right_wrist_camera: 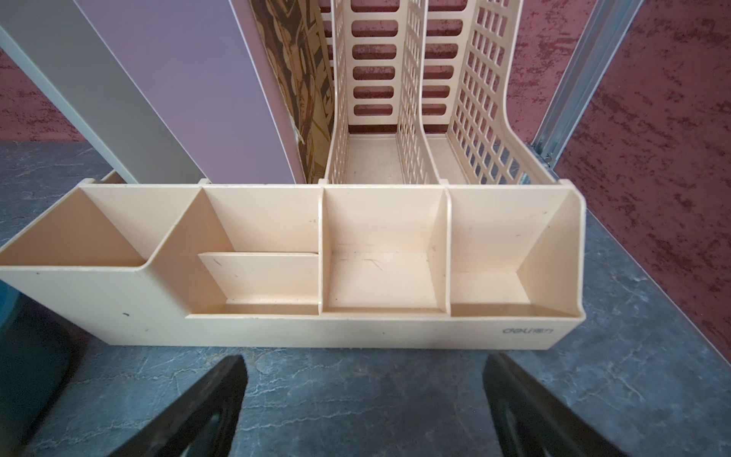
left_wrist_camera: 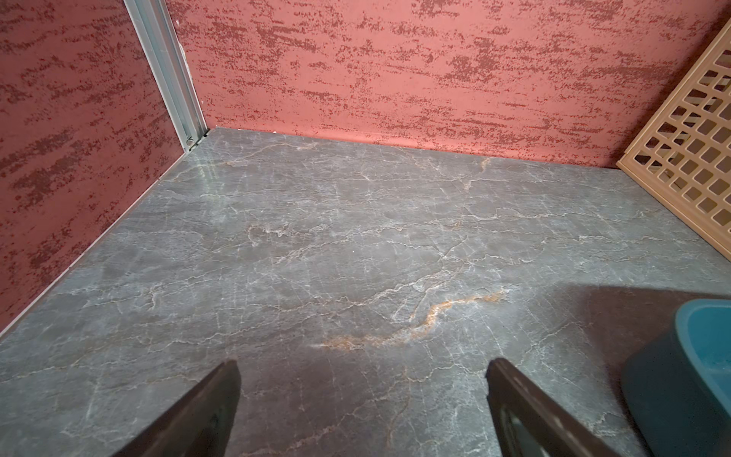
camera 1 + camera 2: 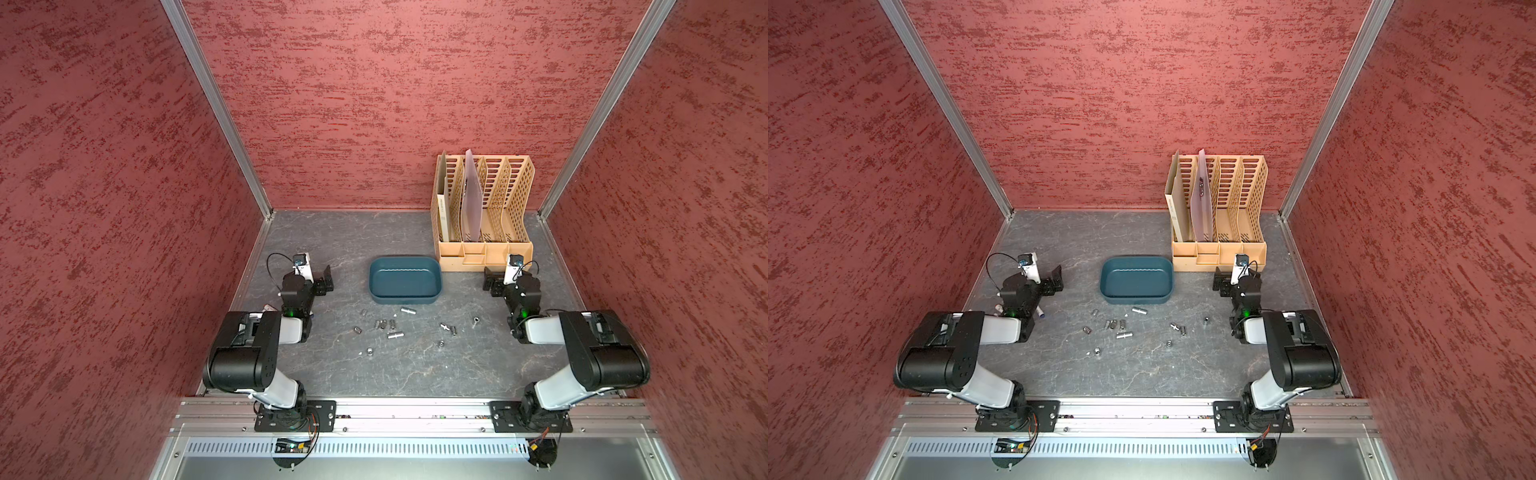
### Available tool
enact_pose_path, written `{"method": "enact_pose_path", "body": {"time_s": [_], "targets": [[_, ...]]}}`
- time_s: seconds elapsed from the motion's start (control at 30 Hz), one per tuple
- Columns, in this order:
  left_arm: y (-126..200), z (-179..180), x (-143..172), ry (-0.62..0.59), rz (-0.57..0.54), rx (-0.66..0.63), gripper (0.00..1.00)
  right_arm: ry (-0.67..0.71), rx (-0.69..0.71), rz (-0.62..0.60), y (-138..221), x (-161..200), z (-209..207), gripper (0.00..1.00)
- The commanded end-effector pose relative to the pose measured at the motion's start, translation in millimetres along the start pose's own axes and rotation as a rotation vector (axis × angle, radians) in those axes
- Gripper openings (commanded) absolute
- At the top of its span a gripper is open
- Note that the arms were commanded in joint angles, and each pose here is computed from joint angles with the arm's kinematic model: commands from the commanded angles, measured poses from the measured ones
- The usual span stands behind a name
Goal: Put the socket on the desktop into the storage box
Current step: Pick up the socket head at the center of the board.
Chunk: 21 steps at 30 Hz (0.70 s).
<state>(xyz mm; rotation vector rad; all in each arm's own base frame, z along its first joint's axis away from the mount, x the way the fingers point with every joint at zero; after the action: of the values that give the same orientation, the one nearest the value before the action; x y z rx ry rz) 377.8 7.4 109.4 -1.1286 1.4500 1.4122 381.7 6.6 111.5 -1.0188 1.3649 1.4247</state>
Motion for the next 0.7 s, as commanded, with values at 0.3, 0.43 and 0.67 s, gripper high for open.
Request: {"method": "enact_pose_path", "body": {"time_s": [0.3, 0.43, 0.67], "targets": [[2.0, 2.1, -14.1, -0.006, -0.036, -0.004, 1.0, -0.005, 0.001, -0.048, 3.7, -15.3, -0.2, 0.99], [8.4, 3.1, -32.2, -0.005, -0.025, -0.019, 1.0, -0.005, 0.002, -0.112, 22.0, -34.6, -0.3, 0.98], [20.8, 8.3, -69.2, 0.072, 0.058, -0.082, 1.0, -0.046, -0.048, -0.141, 48.1, -100.2, 9.9, 0.98]]}}
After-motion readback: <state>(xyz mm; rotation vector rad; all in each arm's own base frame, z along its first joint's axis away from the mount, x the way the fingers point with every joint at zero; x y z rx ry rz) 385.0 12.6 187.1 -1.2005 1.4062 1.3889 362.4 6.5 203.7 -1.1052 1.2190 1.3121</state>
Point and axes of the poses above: each gripper's point midway between its finger pads, its own y axis back along the fingers, its own z axis along the line the jaws close on, x = y × z, the point moved 2 cm from there along y, back along the fingers, and after that the axes turned 2 degrees about -y, right-handed, at the moved point
